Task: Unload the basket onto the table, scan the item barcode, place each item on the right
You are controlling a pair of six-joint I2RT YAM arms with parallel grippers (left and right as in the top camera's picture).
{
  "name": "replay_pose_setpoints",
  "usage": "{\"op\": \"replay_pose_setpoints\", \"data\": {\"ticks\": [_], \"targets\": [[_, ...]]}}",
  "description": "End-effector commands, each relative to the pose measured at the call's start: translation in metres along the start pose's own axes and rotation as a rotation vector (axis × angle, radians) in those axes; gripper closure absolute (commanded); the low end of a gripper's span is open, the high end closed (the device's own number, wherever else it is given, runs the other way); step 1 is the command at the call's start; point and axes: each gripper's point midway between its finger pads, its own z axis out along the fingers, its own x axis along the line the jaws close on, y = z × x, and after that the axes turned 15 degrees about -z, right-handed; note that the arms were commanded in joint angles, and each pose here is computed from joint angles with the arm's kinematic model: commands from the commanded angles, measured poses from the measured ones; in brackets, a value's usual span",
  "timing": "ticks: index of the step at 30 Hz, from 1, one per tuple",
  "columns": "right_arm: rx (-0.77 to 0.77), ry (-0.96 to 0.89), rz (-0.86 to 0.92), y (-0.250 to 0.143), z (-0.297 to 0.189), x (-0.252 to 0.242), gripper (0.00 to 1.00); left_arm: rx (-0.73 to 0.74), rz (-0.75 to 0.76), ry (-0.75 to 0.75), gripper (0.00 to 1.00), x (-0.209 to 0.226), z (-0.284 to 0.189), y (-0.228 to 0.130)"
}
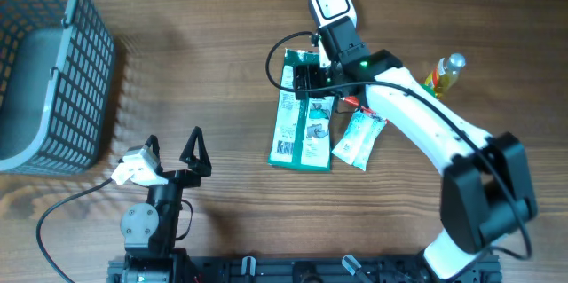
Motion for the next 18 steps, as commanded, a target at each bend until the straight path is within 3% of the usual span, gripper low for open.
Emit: {"op": "replay_pose_setpoints", "data": {"ticks": [1,9,13,18], "targets": [[-0.242,0.002,-0.016,0.041,-0.093,0.008,0.00,-0.002,0.009,0.007,0.00,0.001,0.000,0.000],[-0.700,0.026,-0.062,0.053,-0.287,0.029,0.00,-0.002,0.008,0.007,0.00,0.001,0.000,0.000],[-0.895,-0.140,-0.061,0.032,-0.367,0.008,0.00,-0.002,0.008,0.007,0.00,0.001,0.000,0.000],[-0.904,-0.289,0.013,-0.014,-0.396,-0.018,0.00,-0.002,0.008,0.007,0.00,0.001,0.000,0.000]]}}
